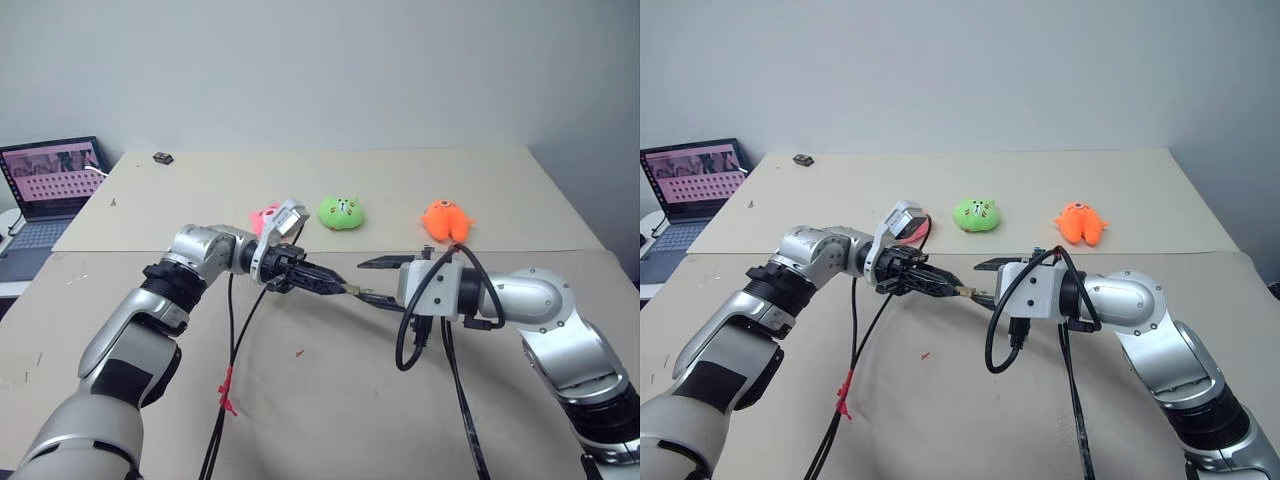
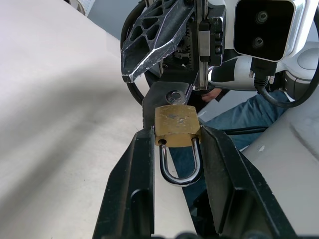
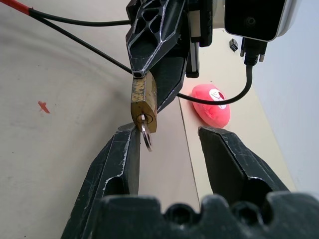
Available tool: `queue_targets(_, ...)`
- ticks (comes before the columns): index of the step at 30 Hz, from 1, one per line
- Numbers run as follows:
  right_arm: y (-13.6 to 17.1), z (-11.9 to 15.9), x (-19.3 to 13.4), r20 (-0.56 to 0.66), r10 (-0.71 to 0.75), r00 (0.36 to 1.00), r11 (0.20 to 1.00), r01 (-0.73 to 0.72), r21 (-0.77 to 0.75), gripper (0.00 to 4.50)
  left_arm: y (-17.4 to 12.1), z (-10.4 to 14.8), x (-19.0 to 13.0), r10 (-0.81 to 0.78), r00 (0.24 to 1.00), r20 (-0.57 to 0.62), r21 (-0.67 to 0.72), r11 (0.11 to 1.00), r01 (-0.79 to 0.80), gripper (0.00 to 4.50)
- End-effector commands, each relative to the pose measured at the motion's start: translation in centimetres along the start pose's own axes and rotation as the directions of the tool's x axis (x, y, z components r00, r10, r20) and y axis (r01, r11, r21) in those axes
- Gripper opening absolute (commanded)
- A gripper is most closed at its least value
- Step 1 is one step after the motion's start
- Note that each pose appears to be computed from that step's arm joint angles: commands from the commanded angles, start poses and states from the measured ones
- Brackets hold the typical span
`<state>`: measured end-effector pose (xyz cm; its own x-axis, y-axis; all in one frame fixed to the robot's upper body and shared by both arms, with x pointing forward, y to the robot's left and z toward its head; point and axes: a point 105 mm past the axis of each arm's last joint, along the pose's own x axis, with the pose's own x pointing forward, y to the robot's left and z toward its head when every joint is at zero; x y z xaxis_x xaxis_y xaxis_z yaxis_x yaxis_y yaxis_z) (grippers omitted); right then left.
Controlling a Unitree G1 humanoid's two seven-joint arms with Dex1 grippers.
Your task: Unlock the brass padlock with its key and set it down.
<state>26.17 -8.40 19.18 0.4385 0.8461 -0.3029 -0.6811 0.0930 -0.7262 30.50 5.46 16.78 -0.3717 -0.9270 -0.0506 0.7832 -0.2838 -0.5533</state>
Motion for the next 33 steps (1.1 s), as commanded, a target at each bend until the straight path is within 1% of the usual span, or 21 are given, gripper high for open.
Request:
queue_targets(1, -0.2, 1.3, -0.4, 0.035, -0.014, 0.999, 0.999, 0.016, -0.044, 2.3, -0.7, 1.4, 0.4, -0.03, 1.0, -0.007, 0.055, 0.998, 0.03, 0.83)
queue_targets(8, 0.0, 1.7, -0.9, 0.032, -0.013, 0.999, 0.999, 0.014, -0.035, 2.3, -1.2, 1.8, 1.0, -0.066, 0.998, -0.01, 0.08, 0.995, 0.067, 0.83)
queue_targets(21, -0.4, 2.6, -1.6, 0.036, -0.03, 0.999, 0.999, 0.03, -0.02, 2.3, -1.2, 1.2, 1.0, -0.065, 0.997, -0.034, 0.091, 0.994, 0.068, 0.83)
queue_targets(31, -0.1, 3.0, -1.6, 0.043, -0.014, 0.999, 1.0, 0.014, 0.002, 2.3, -1.1, 1.6, 1.0, -0.065, 0.998, -0.024, 0.099, 0.993, 0.068, 0.83)
queue_targets(32, -0.1, 3.0, -1.6, 0.042, -0.014, 0.999, 1.0, 0.013, 0.005, 1.91, -1.1, 1.6, 1.1, -0.065, 0.998, -0.026, 0.102, 0.993, 0.067, 0.83)
queue_targets(33, -0.1, 3.0, -1.7, 0.042, -0.013, 0.999, 1.0, 0.013, 0.008, 1.78, -1.1, 1.5, 1.1, -0.065, 0.998, -0.027, 0.104, 0.992, 0.067, 0.83)
